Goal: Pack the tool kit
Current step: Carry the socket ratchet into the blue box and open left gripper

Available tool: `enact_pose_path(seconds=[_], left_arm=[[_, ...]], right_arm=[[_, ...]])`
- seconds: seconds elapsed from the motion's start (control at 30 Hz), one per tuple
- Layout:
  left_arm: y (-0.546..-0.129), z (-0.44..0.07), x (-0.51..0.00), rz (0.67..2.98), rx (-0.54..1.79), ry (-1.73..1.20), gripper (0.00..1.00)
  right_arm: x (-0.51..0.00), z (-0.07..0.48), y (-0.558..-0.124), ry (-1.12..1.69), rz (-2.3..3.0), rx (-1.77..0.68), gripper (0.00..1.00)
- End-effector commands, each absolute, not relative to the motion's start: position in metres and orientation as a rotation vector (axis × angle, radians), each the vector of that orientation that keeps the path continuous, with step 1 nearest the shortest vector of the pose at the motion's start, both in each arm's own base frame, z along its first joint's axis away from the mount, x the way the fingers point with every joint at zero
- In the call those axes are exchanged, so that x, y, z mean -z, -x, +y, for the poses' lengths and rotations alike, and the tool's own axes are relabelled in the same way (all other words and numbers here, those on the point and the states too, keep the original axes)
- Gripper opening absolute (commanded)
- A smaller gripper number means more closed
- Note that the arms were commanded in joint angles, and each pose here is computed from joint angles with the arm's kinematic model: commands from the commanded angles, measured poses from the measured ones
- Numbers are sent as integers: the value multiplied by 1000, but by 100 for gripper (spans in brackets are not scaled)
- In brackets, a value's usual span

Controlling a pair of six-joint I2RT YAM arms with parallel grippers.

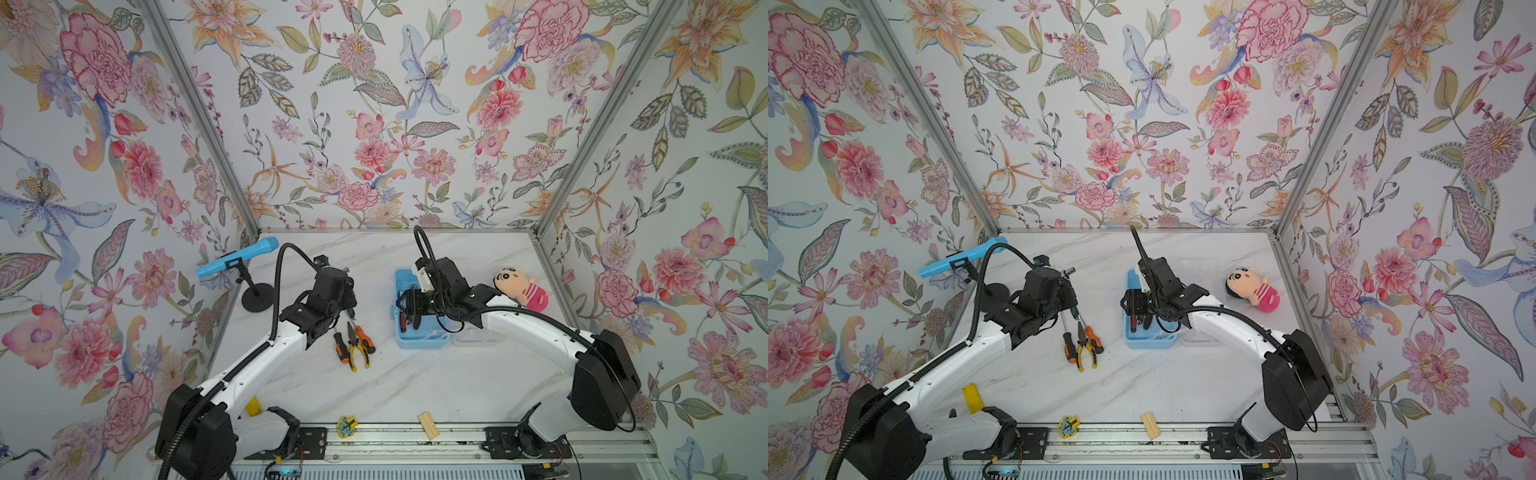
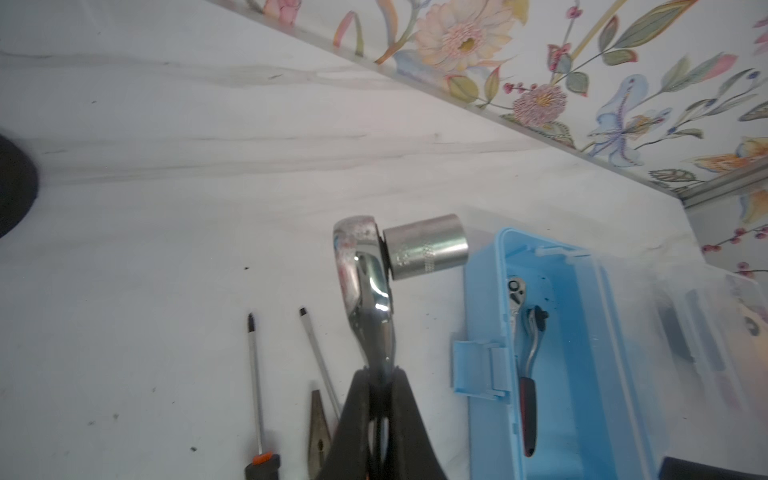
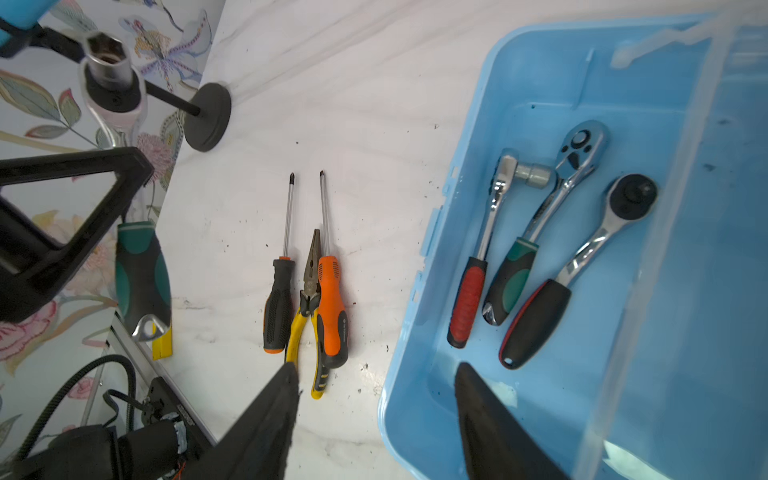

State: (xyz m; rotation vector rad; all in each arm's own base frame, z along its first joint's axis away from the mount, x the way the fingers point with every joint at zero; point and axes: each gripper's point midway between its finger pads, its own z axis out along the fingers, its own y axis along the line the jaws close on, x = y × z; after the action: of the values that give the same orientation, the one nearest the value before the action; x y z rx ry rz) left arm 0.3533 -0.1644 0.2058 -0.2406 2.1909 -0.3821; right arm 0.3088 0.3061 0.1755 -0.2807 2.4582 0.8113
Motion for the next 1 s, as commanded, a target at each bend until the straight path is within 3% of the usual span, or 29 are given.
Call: enact_pose_path(seconds=[0.0,0.1,0.3,0.67,0.9,0.97], left_arm=[[-367,-234,-222,2163,545,98,0],[-381,-289,-225,2131,670,38,0],[-402,-354,-169,2235,698,-76,0],[-403,-364,-100,2371,645,-59,0],[-404,-369,-88,2397,650,-73,0],[-406,-369,-90,2392,653,-73,19]], right_arm=[[-192,288,-319,161,2395,-862,60],[-194,269,-324,98,2384,-856,60],[-201,248,-320,53,2360,-843,60],[-197,233,-320,11,2359,-822,60],[-194,232,-321,12,2364,-817,61],[-196,232,-321,11,2360,-820,62]])
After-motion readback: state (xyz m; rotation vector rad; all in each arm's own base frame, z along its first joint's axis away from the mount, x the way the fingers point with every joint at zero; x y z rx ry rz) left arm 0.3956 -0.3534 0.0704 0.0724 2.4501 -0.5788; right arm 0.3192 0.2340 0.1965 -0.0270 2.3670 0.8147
